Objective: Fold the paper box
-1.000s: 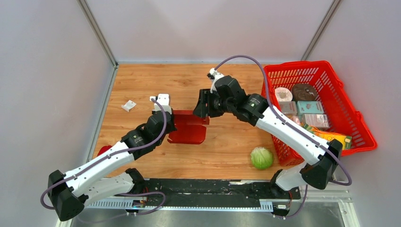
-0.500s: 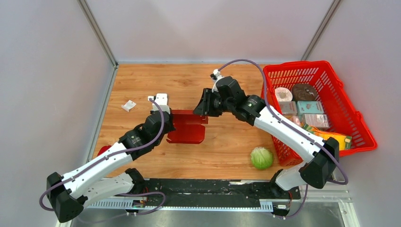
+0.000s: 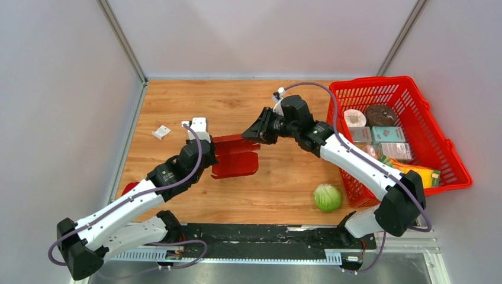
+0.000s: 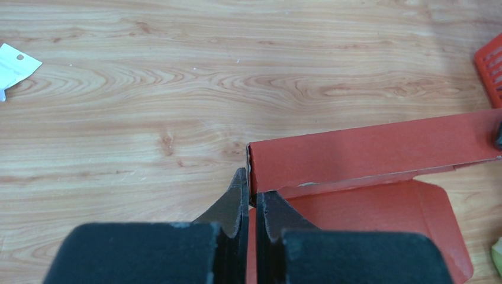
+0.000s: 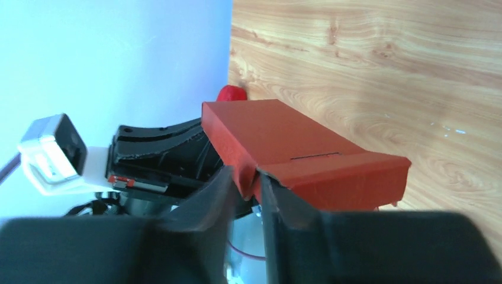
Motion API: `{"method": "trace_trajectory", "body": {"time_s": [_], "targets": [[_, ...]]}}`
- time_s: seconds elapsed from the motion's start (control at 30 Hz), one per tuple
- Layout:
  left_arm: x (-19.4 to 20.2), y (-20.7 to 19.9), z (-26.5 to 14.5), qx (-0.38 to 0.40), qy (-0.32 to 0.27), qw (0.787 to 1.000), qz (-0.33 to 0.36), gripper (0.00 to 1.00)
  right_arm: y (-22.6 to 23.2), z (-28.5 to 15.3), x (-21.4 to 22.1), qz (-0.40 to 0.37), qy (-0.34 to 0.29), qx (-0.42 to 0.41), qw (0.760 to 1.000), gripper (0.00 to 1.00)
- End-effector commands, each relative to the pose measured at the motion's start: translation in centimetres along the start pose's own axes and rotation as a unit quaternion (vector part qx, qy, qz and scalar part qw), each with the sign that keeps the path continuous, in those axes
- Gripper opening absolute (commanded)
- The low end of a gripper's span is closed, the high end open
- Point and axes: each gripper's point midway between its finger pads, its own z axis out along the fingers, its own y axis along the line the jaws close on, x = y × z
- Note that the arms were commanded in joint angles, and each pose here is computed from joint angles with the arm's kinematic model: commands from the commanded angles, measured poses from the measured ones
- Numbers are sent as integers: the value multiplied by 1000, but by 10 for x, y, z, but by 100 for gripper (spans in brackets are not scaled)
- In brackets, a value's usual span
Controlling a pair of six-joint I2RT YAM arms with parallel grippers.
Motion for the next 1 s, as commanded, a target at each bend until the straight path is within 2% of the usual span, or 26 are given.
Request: {"method": "trace_trajectory", "body": {"time_s": [0.0,0.03,0.1,0.17,0.23,0.33,0.4,0.5,0.57,0.87,0.97], "targets": [[-27,-3,-11,1,-33,998,-60,0,23,-22,-11,-41,-12,-50,998,51],[-26,1,-13,-6,-31,998,-61,0,23,-27,-9,-56,-7,-49,997,64],[-27,6,-13,-23,-33,997,-70,0,20,-42,-1,-93,6,-40,995,79],[-28,11,-15,-34,-31,996,-71,0,18,-55,8,-170,18,-45,984,84],[-28,13,-18,-40,-28,996,-71,0,4,-71,16,-214,25,-21,976,84],[-31,18,-21,-48,-35,995,-82,0,-23,-81,26,-237,23,12,971,84],[-32,21,-23,-53,-38,994,-86,0,-36,-80,32,-240,21,14,971,77],[-32,22,-25,-54,-36,994,-84,0,-30,-81,39,-249,12,-10,968,68],[-34,21,-27,-52,-31,995,-82,0,-39,-79,36,-244,-5,9,970,66],[-25,10,-29,-23,-5,995,-95,0,-10,-49,38,-299,-11,-25,954,66],[-18,9,-31,-16,6,996,-92,0,-13,-37,33,-307,-25,3,951,66]]}}
